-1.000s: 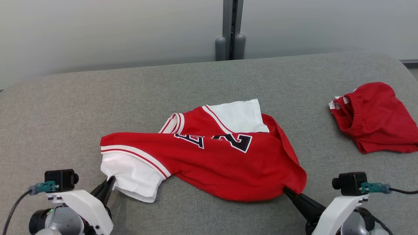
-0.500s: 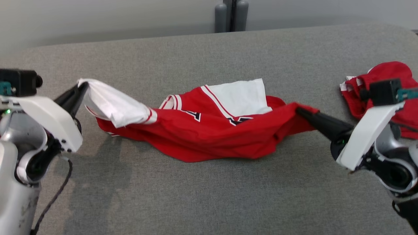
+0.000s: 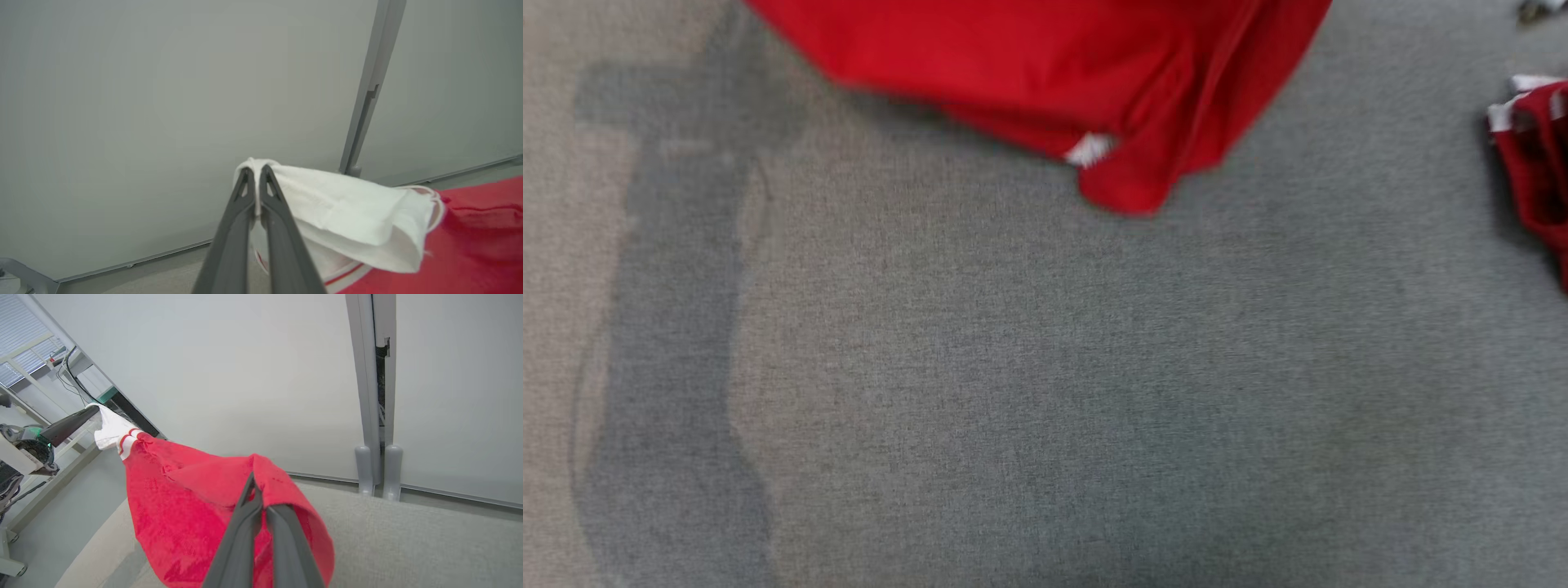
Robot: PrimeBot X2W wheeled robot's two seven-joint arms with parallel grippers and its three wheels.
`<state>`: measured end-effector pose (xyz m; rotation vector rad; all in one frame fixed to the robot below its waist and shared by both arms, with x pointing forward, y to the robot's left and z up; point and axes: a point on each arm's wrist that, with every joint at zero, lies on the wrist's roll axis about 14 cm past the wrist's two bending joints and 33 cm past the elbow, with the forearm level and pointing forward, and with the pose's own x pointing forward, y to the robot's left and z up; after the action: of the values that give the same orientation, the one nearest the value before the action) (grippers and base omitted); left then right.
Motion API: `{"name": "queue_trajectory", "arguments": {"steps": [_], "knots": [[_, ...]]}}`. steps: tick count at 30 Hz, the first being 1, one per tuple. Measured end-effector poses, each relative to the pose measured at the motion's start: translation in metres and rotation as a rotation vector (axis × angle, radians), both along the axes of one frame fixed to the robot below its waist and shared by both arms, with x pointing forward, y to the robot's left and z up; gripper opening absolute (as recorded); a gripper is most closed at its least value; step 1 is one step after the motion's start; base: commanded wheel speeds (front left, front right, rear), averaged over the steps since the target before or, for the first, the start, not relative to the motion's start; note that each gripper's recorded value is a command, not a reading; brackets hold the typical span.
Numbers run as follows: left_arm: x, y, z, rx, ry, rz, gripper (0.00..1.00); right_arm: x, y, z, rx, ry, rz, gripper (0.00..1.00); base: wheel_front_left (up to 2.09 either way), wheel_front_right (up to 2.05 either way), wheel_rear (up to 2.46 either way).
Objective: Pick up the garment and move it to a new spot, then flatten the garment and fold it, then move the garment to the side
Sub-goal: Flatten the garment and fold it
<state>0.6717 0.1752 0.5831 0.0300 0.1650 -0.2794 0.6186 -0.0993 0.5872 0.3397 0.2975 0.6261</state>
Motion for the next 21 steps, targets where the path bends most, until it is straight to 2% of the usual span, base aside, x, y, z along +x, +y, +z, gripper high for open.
{"name": "queue_trajectory", "arguments": {"steps": [3, 4, 6, 10, 13, 17, 21], "knots": [[0.028, 0.011, 0.016, 0.004, -0.074, 0.044, 0.00, 0.032, 0.004, 0.014, -0.023, -0.077, -0.019, 0.00, 0.00, 0.00, 0.00], [0.042, 0.013, 0.028, -0.021, -0.122, 0.062, 0.00, 0.051, 0.004, 0.028, -0.009, -0.139, -0.045, 0.00, 0.00, 0.00, 0.00], [0.053, 0.015, 0.043, -0.040, -0.178, 0.078, 0.00, 0.066, 0.004, 0.047, 0.042, -0.207, -0.072, 0.00, 0.00, 0.00, 0.00], [0.063, 0.024, 0.070, -0.094, -0.249, 0.114, 0.00, 0.083, -0.002, 0.095, 0.105, -0.385, -0.137, 0.00, 0.00, 0.00, 0.00], [0.064, 0.019, 0.073, -0.101, -0.256, 0.108, 0.00, 0.084, 0.000, 0.115, 0.113, -0.482, -0.156, 0.00, 0.00, 0.00, 0.00], [0.062, 0.012, 0.057, -0.088, -0.209, 0.090, 0.00, 0.083, 0.014, 0.094, 0.090, -0.414, -0.112, 0.00, 0.00, 0.00, 0.00], [0.051, 0.006, 0.019, -0.049, -0.109, 0.057, 0.00, 0.073, 0.019, 0.035, -0.006, -0.222, -0.055, 0.00, 0.00, 0.00, 0.00]]}}
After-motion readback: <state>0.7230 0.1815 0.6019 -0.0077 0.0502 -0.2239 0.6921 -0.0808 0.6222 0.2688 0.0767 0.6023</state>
